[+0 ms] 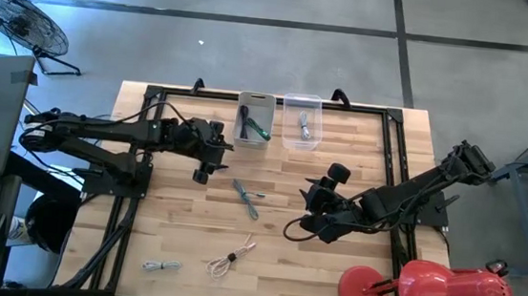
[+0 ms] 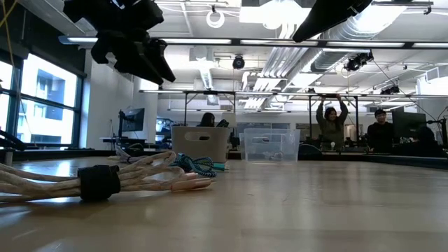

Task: Pick & Place USB Port
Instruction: Put the purple charger cable into the transparent bin

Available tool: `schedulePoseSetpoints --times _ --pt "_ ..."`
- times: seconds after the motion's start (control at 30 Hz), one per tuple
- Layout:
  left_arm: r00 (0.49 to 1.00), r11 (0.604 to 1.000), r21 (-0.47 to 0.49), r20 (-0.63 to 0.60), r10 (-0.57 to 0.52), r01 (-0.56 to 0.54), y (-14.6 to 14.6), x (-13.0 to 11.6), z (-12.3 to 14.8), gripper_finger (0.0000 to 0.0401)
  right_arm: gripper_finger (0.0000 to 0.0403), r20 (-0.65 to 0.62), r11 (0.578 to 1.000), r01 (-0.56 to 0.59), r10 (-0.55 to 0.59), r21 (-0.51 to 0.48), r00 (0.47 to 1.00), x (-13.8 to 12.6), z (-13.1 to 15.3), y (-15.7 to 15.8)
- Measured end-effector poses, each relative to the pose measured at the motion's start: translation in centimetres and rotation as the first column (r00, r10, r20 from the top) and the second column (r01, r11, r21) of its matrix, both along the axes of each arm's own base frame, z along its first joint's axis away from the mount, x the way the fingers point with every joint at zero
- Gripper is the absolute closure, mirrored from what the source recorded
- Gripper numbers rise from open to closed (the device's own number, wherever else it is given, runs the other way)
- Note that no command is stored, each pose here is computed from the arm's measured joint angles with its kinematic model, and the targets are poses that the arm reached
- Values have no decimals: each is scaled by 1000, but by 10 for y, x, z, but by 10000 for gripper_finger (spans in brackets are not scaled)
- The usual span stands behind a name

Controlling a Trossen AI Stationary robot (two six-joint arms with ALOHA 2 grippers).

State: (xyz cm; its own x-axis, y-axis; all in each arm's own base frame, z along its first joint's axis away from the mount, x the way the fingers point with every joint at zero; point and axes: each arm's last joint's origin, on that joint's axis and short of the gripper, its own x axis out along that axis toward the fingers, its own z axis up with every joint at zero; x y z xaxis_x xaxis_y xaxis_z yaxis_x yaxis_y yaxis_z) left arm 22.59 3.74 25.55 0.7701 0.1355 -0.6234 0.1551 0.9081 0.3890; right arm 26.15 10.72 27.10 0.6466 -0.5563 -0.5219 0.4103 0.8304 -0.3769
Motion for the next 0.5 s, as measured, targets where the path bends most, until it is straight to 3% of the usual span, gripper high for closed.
schedulePoseSetpoints --times 0.5 --pt "973 990 -29 -191 131 -139 1 -9 -17 160 254 -3 1000 -1 1 -1 1000 0 0 0"
